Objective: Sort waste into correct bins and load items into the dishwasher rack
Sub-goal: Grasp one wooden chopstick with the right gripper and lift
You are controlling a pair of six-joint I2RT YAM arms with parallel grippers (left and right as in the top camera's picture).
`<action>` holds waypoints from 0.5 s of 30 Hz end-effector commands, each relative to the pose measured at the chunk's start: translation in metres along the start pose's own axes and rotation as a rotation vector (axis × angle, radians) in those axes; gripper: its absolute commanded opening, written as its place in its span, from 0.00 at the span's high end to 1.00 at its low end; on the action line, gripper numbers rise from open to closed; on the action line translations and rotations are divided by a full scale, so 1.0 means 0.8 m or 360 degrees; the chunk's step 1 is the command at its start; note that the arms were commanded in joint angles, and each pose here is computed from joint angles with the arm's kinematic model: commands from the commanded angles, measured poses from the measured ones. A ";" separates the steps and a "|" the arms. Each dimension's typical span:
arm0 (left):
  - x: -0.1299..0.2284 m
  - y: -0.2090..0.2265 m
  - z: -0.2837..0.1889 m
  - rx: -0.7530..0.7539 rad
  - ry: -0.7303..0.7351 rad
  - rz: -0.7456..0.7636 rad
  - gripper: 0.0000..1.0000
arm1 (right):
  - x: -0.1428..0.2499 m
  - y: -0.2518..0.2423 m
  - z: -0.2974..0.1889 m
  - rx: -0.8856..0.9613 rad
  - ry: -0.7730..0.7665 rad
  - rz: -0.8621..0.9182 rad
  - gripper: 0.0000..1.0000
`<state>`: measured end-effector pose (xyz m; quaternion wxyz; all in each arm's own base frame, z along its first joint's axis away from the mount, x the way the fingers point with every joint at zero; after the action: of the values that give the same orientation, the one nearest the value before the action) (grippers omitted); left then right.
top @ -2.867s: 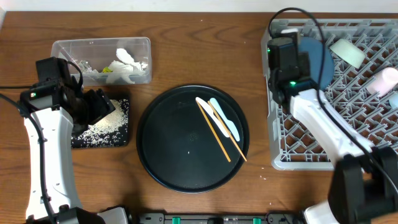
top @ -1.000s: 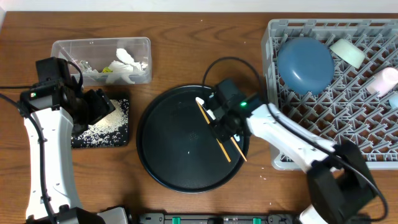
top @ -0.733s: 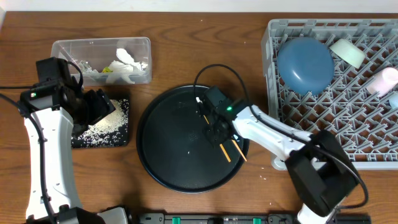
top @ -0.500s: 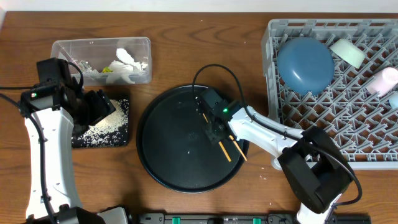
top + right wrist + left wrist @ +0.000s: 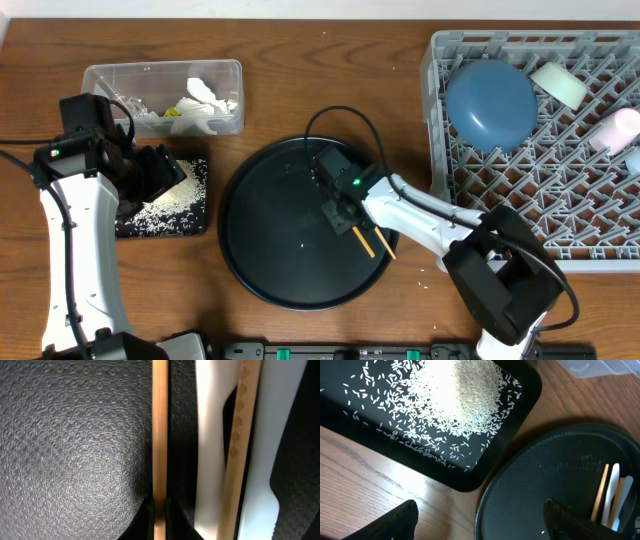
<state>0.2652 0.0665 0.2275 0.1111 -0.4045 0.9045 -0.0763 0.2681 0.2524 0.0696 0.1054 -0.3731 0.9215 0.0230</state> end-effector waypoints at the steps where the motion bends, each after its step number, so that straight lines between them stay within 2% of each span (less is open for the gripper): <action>1: 0.001 0.002 0.002 -0.0009 0.0006 -0.0013 0.19 | 0.001 0.017 0.006 -0.0032 0.0018 -0.0039 0.98; 9: 0.001 0.002 0.002 -0.0009 0.0006 -0.0013 0.18 | -0.009 0.012 -0.010 -0.0024 -0.0046 0.0041 0.99; 15: 0.001 0.002 0.002 -0.0009 0.0006 -0.0013 0.18 | -0.040 -0.014 -0.084 0.0002 -0.0335 0.0118 0.99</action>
<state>0.2652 0.0665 0.2275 0.1113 -0.4045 0.9045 -0.0763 0.2680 0.2563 0.0882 0.1250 -0.3622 0.9229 0.0378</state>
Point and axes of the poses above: each gripper's point midway between its finger pads, its own z axis out along the fingers, its own y axis along the line the jaws close on, x = y × z, the point moved 7 cm from there along -z, back along the fingers, and after that the axes turned 12 degrees about -z, right-handed, at the moved point
